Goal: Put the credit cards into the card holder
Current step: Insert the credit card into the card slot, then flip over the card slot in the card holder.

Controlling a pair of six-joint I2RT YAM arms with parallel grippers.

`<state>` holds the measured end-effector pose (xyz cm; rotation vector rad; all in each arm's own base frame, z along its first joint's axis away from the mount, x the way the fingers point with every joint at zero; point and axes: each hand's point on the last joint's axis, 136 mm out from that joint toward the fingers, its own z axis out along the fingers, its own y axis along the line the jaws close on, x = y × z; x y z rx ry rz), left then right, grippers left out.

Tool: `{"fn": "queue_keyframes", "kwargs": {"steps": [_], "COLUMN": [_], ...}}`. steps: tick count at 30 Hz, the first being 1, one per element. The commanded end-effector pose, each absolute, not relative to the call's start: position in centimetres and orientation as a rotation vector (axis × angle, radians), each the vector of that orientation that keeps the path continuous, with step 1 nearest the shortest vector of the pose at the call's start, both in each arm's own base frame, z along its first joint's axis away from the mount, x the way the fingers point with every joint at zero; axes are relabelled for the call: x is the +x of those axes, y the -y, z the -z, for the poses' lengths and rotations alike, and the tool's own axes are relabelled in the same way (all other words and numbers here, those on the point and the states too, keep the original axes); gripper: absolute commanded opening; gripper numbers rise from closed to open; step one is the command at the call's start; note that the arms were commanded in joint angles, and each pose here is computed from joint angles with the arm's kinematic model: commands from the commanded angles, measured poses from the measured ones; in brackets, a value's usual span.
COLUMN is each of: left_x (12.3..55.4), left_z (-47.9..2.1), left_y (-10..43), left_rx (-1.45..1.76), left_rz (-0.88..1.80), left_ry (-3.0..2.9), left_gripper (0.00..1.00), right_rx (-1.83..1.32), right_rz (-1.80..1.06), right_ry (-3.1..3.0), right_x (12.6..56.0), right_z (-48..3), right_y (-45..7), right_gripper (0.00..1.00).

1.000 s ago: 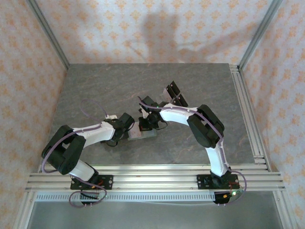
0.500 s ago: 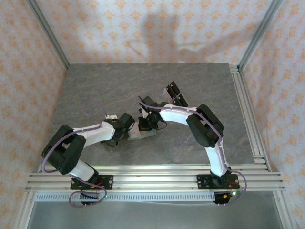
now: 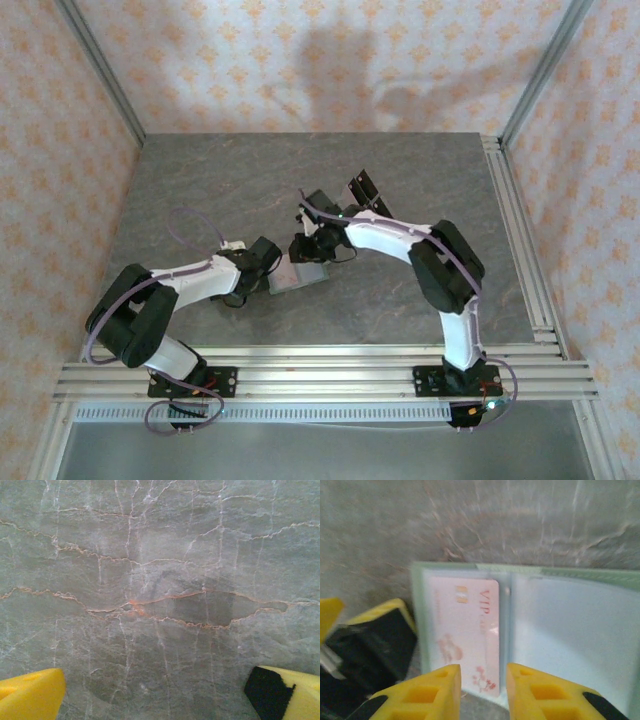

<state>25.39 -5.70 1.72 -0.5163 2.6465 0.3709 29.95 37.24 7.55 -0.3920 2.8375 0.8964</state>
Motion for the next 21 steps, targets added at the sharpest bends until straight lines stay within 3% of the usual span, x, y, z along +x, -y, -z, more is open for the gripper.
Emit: {"fn": "queue_keyframes", "kwargs": {"steps": [1,8,21], "left_x": [25.8,27.5,29.4], "left_z": [-1.5,-3.7,-4.6], "left_y": [7.2,8.9,11.3], "left_rx": [-0.486,-0.45,-0.399], "left_rz": [-0.276,-0.176,-0.152], "left_ry": [-2.666,-2.622,-2.592], "left_gripper": [1.0,1.0,1.0], "right_rx": [-0.367,-0.38,-0.412], "right_rz": [-0.801,-0.624,-0.613], "right_ry": [-2.795,-2.85,-2.874], "right_x": [30.9,30.9,31.2], "right_z": [-9.8,-7.8,-5.6], "right_y": [-34.7,-31.8,-32.2], "right_gripper": [0.33,0.38,0.38]}}
